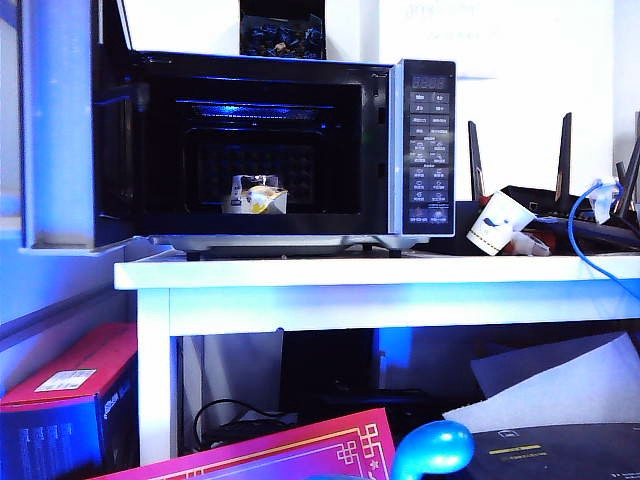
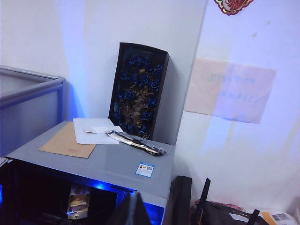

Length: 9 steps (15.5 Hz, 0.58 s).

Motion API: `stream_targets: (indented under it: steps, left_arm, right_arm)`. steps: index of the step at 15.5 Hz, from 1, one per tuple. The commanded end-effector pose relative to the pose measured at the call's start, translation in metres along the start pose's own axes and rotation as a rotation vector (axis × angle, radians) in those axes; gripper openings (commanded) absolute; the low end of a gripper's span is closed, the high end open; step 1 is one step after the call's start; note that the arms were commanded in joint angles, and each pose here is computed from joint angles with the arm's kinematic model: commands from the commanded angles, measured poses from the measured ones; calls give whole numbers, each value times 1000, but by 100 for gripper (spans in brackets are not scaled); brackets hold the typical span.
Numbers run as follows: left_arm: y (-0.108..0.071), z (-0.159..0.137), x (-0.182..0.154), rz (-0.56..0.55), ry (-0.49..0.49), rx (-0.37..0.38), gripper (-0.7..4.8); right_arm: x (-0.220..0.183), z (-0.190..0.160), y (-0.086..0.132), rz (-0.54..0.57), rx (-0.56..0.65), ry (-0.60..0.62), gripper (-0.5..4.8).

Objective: Open the microwave door, place the box of snacks from the top of the microwave inside, then close the microwave door.

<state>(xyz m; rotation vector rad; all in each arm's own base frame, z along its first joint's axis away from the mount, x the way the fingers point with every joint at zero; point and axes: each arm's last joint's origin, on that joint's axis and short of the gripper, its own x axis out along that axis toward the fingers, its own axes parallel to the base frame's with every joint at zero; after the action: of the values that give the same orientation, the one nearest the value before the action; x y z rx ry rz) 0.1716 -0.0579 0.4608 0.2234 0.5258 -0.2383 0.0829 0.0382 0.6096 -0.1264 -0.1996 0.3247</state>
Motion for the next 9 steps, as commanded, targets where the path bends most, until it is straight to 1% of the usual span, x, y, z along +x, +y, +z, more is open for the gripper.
stream_targets:
  steps: [1, 3, 5, 7, 8, 9]
  left_arm:
    - [-2, -2, 16, -1, 76, 9, -5]
    - [-5, -1, 36, -16, 130, 17, -5]
    - [-10, 1, 65, -84, 180, 20, -5]
    - [-14, 5, 80, -151, 172, 20, -5]
    - [-17, 8, 89, -237, 142, 11, -5]
    - [-19, 11, 94, -286, 120, 7, -5]
  right_arm:
    - [-3, 3, -1, -1, 1, -24, -5]
    - [-6, 4, -1, -3, 1, -29, -5]
    - [-12, 6, -3, -5, 3, -44, -5]
    - [-12, 6, -3, -5, 3, -44, -5]
    - [-12, 6, -3, -5, 3, -43, -5]
    - [-12, 6, -3, -5, 3, -44, -5]
